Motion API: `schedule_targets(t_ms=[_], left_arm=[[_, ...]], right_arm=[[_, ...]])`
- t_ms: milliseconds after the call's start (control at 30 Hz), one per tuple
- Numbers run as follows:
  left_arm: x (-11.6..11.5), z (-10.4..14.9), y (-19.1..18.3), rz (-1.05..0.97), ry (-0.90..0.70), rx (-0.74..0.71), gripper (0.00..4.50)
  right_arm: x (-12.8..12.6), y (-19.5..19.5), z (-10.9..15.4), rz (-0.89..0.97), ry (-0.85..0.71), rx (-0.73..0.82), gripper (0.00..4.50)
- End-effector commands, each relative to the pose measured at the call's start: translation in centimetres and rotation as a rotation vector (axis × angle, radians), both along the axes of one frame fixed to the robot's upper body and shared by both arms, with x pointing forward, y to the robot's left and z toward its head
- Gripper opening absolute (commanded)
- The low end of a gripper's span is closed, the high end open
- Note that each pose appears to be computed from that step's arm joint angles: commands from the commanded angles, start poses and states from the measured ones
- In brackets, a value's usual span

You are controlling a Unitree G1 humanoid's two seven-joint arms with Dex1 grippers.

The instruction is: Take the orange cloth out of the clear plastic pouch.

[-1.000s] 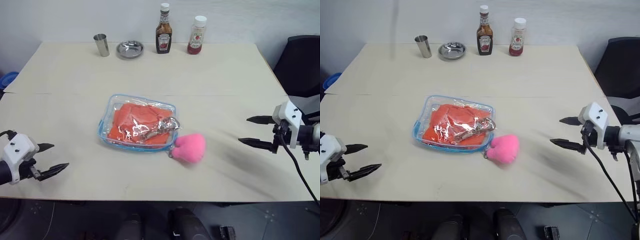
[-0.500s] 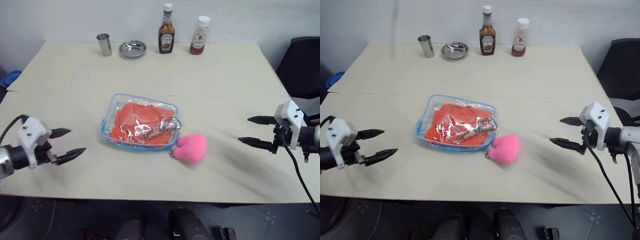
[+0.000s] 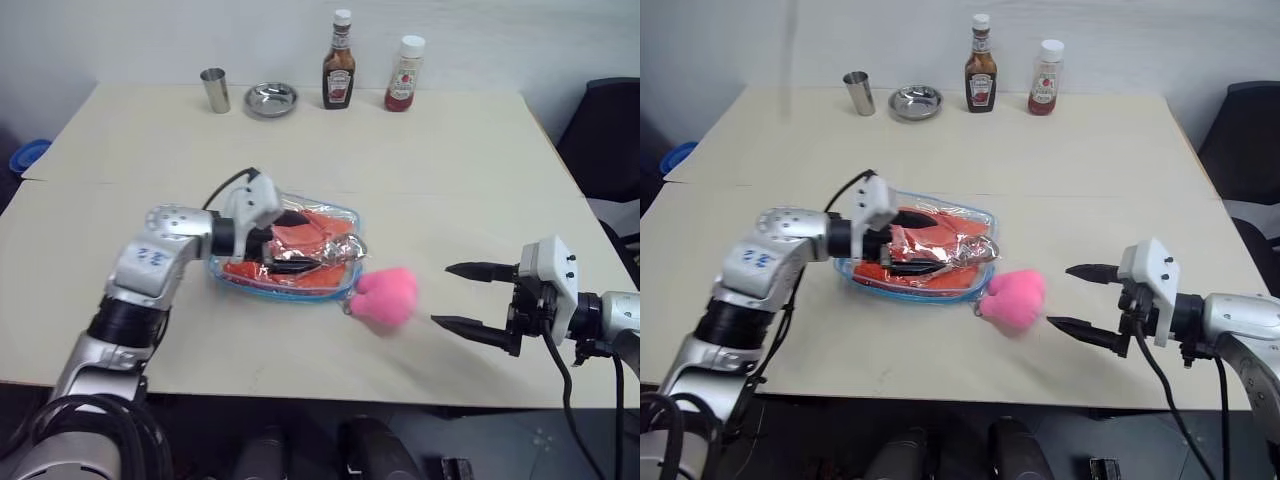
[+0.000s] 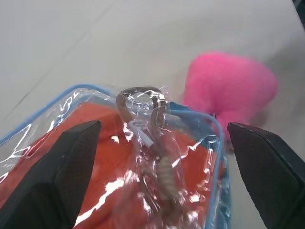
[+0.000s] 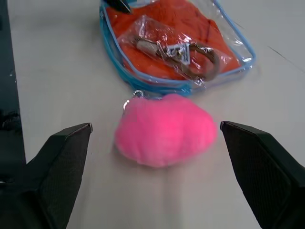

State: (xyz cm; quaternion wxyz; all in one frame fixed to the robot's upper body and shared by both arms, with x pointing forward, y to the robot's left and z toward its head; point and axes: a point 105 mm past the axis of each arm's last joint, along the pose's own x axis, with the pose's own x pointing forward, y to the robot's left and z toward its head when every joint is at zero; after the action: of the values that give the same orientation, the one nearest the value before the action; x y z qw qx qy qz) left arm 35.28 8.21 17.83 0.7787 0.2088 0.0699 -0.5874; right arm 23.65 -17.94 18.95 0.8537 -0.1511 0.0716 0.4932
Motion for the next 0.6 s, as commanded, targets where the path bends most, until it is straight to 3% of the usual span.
schedule_targets(t_ms=[33,67,167,467,600], left_arm=[[1.6,-0.2,-1.2,0.014,-0.046,0.043,4.49],[1.9,-0.3,-1.5,0.017,-0.045,0.045,4.49],[2.5,-1.2,-1.8,0.021,-0.081,0.105,3.93],[1.6,-1.2,-1.3,-0.004,-0.065,0.091,1.24],[1.1,0.9,-0.6,0.066,-0.011,-0.043,0.08]], right_arm=[[-0.8,0.9,1.4,-0.010,-0.062,0.025,4.50],[-0.9,0.9,1.5,-0.016,-0.065,0.028,4.50],[-1.0,0.9,1.3,-0.039,-0.064,0.029,4.50],[-0.6,1.0,1.1,-0.036,-0.062,0.030,4.50],[0.0,1.6,1.0,0.012,-0.060,0.025,4.50]])
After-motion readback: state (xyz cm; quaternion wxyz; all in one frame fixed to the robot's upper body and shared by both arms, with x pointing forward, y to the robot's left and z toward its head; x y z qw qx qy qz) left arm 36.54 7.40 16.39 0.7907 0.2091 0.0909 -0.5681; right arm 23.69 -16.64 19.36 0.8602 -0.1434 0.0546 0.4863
